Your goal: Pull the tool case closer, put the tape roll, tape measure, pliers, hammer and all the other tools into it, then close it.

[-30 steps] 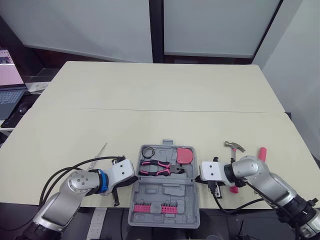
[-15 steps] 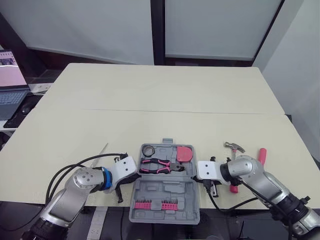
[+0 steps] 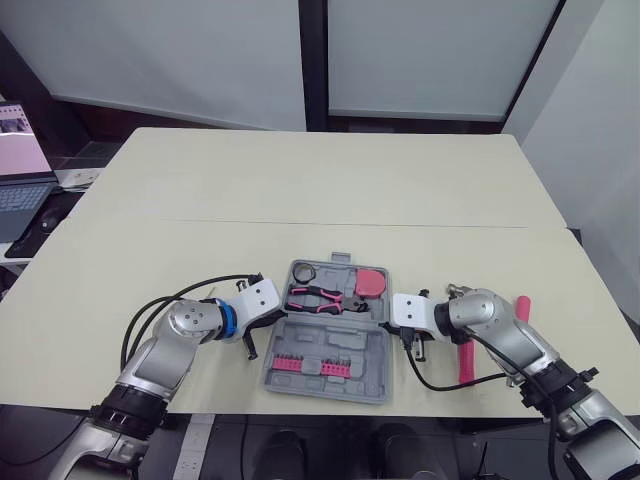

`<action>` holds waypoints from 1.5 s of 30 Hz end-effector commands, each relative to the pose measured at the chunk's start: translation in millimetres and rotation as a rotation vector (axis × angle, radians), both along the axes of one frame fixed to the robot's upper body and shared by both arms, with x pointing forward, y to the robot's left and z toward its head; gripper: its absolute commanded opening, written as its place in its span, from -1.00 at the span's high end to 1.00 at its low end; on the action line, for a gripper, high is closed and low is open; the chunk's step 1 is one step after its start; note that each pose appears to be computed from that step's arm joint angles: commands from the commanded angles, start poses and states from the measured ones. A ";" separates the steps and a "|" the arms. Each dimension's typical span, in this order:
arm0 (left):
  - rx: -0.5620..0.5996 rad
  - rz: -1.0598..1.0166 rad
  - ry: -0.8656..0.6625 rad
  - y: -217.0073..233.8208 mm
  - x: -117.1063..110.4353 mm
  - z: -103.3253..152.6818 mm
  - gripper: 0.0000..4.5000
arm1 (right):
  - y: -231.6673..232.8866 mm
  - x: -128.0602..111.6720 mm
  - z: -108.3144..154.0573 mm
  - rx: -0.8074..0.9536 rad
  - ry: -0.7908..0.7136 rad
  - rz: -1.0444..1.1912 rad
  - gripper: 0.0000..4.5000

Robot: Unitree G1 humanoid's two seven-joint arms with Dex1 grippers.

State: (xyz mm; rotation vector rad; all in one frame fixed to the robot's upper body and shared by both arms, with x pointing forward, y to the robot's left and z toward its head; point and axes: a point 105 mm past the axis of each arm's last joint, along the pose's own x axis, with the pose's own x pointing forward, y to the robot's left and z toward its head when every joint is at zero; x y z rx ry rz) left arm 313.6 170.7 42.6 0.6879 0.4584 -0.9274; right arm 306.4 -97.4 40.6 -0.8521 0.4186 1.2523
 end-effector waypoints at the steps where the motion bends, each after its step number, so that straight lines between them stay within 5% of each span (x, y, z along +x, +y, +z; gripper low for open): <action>1: -0.031 -0.070 -0.018 -18.3 -1.6 3.0 1.00 | 12.4 6.5 15.6 0.044 -0.072 0.029 0.99; 35: -0.010 -0.039 -0.019 -8.5 8.5 -1.5 1.00 | 12.2 17.9 18.6 0.056 -0.106 -0.004 0.99; 45: -0.037 0.020 -0.080 16.5 4.7 11.7 1.00 | -30.0 17.3 20.7 0.049 -0.117 -0.115 0.99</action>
